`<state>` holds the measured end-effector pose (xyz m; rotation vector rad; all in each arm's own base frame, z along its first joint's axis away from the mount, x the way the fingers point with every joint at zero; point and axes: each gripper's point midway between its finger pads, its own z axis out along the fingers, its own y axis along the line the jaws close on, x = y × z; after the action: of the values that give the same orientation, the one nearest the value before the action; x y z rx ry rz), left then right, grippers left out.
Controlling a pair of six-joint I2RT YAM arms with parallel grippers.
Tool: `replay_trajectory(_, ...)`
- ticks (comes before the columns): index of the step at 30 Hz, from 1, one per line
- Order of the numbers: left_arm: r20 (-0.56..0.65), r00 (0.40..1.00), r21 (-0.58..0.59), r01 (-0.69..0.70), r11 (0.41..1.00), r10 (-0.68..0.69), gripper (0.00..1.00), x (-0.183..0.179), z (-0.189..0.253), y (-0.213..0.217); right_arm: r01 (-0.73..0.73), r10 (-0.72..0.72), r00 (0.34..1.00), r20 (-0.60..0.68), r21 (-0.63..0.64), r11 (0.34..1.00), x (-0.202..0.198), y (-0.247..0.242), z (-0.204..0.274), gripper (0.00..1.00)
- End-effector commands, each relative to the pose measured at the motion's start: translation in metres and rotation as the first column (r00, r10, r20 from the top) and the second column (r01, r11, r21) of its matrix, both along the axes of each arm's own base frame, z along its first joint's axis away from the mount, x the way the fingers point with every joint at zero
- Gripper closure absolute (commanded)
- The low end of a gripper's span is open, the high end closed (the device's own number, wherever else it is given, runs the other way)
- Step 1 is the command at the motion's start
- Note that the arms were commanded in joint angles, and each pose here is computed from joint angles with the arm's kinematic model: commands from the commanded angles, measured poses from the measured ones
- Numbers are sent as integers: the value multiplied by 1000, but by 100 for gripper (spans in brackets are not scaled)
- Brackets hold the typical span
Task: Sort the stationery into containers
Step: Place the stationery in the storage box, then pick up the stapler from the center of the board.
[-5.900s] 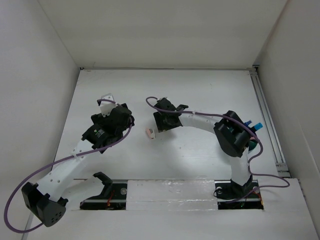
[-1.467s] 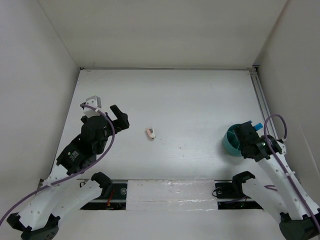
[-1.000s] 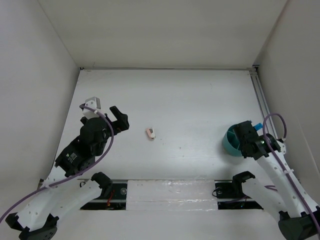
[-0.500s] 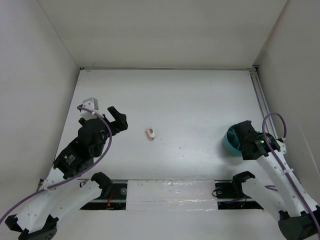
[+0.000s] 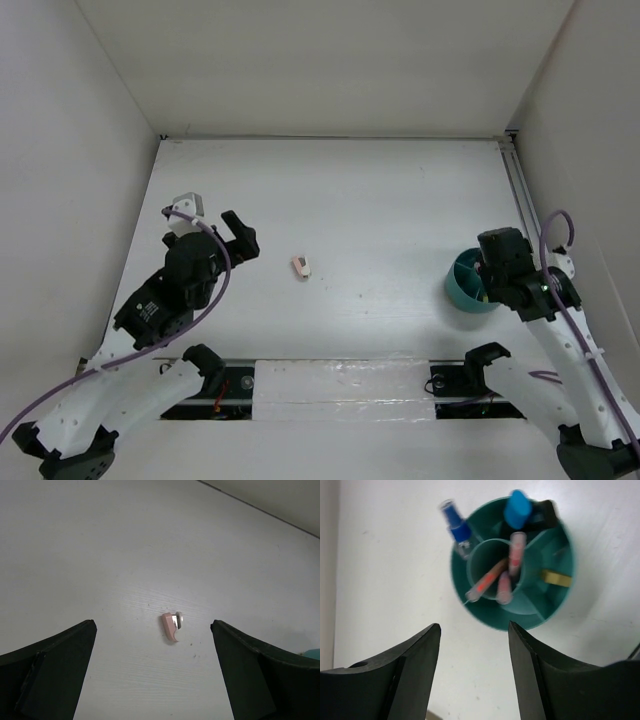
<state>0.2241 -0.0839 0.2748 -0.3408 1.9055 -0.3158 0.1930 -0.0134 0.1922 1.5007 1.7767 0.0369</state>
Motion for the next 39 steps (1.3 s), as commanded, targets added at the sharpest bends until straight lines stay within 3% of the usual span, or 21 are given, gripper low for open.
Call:
replay_trajectory(1, -37, 999, 27, 4, 1000, -3, 0, 7, -11, -7, -174, 176, 975, 136, -22, 984, 32, 23, 48, 38)
replay_trajectory(5, -81, 997, 63, 21, 998, -15, 0, 15, -19, -16, -419, 438, 880, 184, -135, 898, 61, 64, 83, 38)
replay_trajectory(7, -106, 994, 67, 9, 998, -1, 0, 21, -23, -15, -551, 583, 794, 172, -203, 810, 76, 95, 93, 38)
replay_trajectory(8, -110, 994, 54, -5, 999, 11, 0, 23, -24, -12, -629, 666, 725, 178, -224, 745, 76, 121, 101, 36)
replay_trajectory(9, -124, 992, 52, -23, 998, 29, 0, 27, -29, -8, -732, 775, 617, 138, -260, 630, 82, 158, 97, 31)
replay_trajectory(10, -124, 991, 52, -38, 998, 44, 0, 28, -29, -5, -743, 787, 608, 104, -273, 611, 91, 164, 93, 31)
replay_trajectory(11, -133, 989, 58, -51, 997, 59, 0, 31, -32, -2, -803, 845, 531, 64, -280, 526, 86, 194, 87, 31)
replay_trajectory(12, -134, 988, 47, -68, 997, 73, 0, 32, -31, 0, -820, 868, 493, 56, -304, 485, 91, 214, 95, 30)
replay_trajectory(13, -141, 986, 52, -79, 995, 86, 0, 34, -34, 3, -856, 892, 448, -56, -312, 411, 101, 239, 67, 28)
replay_trajectory(17, -202, 969, 92, -128, 987, 145, 0, 38, -54, 8, -861, 883, 439, -167, -357, 361, 119, 283, 46, 24)
replay_trajectory(21, -161, 938, 115, -292, 949, 308, 0, 37, -44, 36, -924, 961, 248, -123, -327, 196, 125, 342, 28, 23)
replay_trajectory(22, -164, 925, 129, -324, 937, 342, 0, 33, -44, 43, -928, 963, 239, -125, -320, 189, 131, 351, 29, 23)
replay_trajectory(23, -157, 913, 130, -358, 925, 376, 0, 29, -43, 50, -947, 953, 213, -213, -287, 148, 131, 358, -2, 23)
replay_trajectory(25, -130, 882, 112, -440, 891, 452, 0, 22, -36, 64, -964, 961, 138, -239, -256, 75, 128, 376, -23, 23)
replay_trajectory(32, -83, 885, 43, -457, 888, 459, 0, 16, -23, 69, -981, 949, -14, -316, -180, -74, 112, 415, -90, 26)
replay_trajectory(39, -127, 903, 89, -402, 911, 410, 0, 23, -34, 57, -976, 938, -76, -339, -168, -140, 108, 433, -107, 27)
